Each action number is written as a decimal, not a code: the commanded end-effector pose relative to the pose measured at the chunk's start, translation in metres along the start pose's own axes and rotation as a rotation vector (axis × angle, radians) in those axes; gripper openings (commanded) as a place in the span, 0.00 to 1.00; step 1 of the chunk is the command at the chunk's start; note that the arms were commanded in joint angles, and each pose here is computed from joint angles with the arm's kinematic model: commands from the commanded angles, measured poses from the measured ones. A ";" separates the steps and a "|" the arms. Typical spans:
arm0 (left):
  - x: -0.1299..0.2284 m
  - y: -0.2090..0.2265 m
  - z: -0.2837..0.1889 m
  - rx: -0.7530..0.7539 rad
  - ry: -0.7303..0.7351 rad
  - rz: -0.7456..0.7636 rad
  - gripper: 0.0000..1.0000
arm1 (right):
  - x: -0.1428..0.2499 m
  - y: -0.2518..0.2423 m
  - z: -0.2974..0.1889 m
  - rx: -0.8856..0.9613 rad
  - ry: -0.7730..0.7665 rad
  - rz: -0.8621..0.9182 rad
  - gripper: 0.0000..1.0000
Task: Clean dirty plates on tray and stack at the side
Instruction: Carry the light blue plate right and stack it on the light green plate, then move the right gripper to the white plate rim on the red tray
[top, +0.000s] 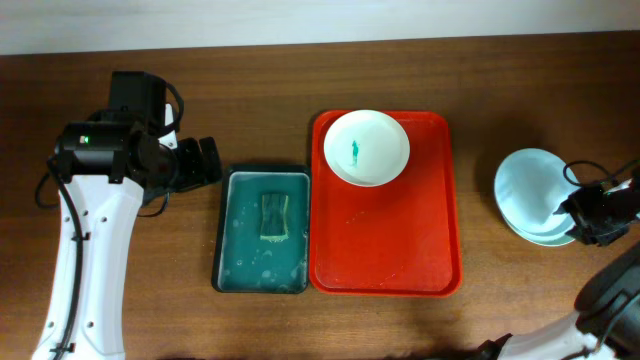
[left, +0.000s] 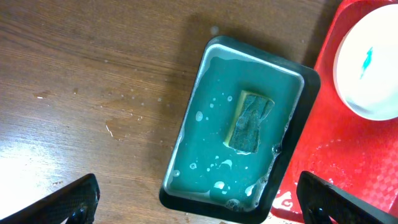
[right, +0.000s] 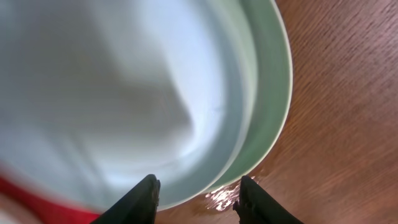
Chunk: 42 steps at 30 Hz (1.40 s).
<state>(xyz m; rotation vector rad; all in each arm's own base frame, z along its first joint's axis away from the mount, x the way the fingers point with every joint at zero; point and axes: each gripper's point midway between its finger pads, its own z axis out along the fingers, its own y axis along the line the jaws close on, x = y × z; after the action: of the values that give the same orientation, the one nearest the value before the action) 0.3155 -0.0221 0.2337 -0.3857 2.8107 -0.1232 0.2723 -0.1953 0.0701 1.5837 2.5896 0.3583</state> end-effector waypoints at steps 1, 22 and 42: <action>-0.003 -0.001 -0.005 0.009 -0.017 0.002 0.99 | 0.016 0.047 -0.072 -0.137 -0.184 -0.156 0.44; -0.003 -0.001 -0.005 0.009 -0.017 0.002 0.99 | 0.147 0.285 0.096 -0.174 -0.285 -1.088 0.45; -0.003 -0.001 -0.005 0.009 -0.017 0.002 0.99 | 0.181 0.157 -0.005 -0.025 0.074 -0.817 0.04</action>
<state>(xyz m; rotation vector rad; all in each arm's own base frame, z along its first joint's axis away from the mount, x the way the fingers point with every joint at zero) 0.3151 -0.0221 0.2337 -0.3860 2.8122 -0.1228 0.3546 0.0304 0.0877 0.4388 2.9597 0.3747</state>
